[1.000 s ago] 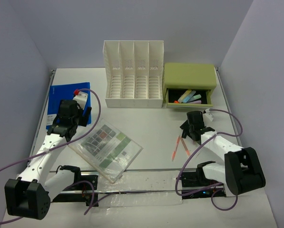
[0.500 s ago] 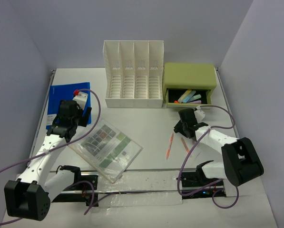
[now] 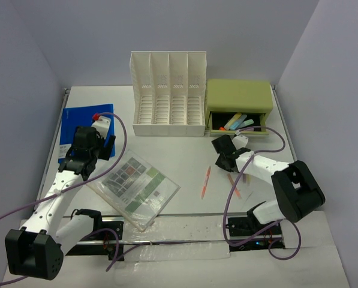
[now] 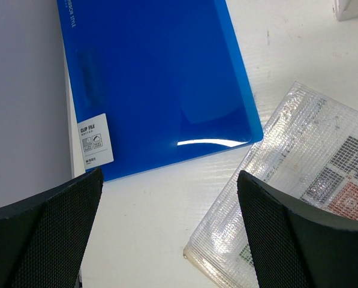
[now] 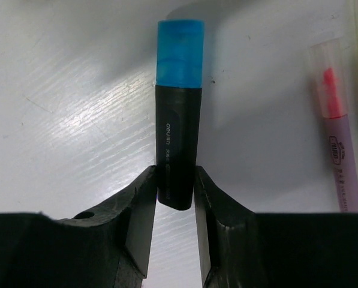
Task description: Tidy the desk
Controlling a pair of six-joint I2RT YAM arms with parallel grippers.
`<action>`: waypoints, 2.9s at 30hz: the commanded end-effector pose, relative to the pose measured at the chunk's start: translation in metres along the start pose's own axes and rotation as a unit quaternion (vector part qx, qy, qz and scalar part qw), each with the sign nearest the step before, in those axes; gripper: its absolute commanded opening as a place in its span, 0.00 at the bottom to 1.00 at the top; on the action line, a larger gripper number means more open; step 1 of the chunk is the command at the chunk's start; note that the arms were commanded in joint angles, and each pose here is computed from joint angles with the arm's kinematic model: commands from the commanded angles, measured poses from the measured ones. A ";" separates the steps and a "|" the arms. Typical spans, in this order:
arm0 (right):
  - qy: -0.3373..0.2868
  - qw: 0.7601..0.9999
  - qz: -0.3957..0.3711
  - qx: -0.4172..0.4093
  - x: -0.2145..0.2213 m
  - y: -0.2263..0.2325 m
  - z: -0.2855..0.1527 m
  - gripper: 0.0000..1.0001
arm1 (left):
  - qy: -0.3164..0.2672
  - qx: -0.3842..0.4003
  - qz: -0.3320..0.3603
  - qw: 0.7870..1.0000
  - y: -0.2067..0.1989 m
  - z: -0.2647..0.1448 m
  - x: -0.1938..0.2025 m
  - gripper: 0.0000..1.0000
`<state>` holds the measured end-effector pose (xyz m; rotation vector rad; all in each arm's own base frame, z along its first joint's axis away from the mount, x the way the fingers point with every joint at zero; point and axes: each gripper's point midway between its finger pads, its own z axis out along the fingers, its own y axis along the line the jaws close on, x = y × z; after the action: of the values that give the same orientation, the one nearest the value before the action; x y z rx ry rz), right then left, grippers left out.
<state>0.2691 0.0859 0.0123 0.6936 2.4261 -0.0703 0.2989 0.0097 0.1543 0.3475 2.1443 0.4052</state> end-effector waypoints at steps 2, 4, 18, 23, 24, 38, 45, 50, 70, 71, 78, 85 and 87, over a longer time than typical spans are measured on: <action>-0.026 0.997 -0.068 0.033 -0.003 0.000 -0.009 0.31 | -0.025 0.005 -0.006 1.000 0.002 -0.005 -0.018 0.99; -0.020 0.995 -0.088 0.033 0.001 0.004 -0.011 0.30 | -0.025 0.006 -0.005 1.000 0.001 -0.005 -0.018 0.99; 0.075 0.959 -0.265 -0.067 0.084 0.044 -0.052 0.45 | -0.026 0.004 -0.007 1.000 0.002 -0.006 -0.018 0.99; 0.071 0.956 -0.277 -0.061 0.079 0.045 -0.053 0.58 | -0.025 0.005 -0.007 1.000 0.002 -0.006 -0.018 0.99; 0.070 0.956 -0.280 -0.058 0.078 0.049 -0.052 0.60 | -0.025 0.005 -0.007 1.000 0.002 -0.006 -0.017 0.99; 0.072 0.944 -0.321 -0.020 0.078 0.061 -0.026 0.26 | -0.020 0.006 -0.005 1.000 0.001 -0.005 -0.016 0.99; 0.033 0.939 -0.342 -0.023 0.060 0.065 -0.046 0.00 | -0.017 0.006 -0.005 1.000 0.000 -0.003 -0.015 0.99; -0.014 0.921 -0.383 -0.078 0.039 0.096 -0.093 0.00 | -0.015 0.003 -0.004 1.000 0.002 -0.003 -0.014 0.99; -0.186 0.926 0.192 -0.268 -0.213 0.067 -0.151 0.00 | -0.014 0.002 -0.004 1.000 0.002 -0.003 -0.013 0.99; -0.185 0.926 0.191 -0.266 -0.214 0.068 -0.150 0.00 | -0.013 0.003 -0.004 1.000 0.001 -0.002 -0.013 0.99; -0.187 0.931 0.243 -0.199 -0.229 0.037 -0.113 0.07 | -0.010 0.003 -0.002 1.000 0.001 -0.001 -0.011 0.99; -0.168 0.939 0.241 -0.180 -0.225 0.038 -0.084 0.59 | -0.009 0.003 0.000 1.000 0.000 -0.001 -0.010 0.99; -0.168 0.947 0.211 -0.173 -0.231 0.041 -0.084 0.63 | -0.009 0.003 -0.001 1.000 0.000 -0.001 -0.010 0.99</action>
<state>0.3839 0.0348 0.2001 0.9936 1.8744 0.3949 0.2980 0.0087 0.1500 0.3582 2.1609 0.3998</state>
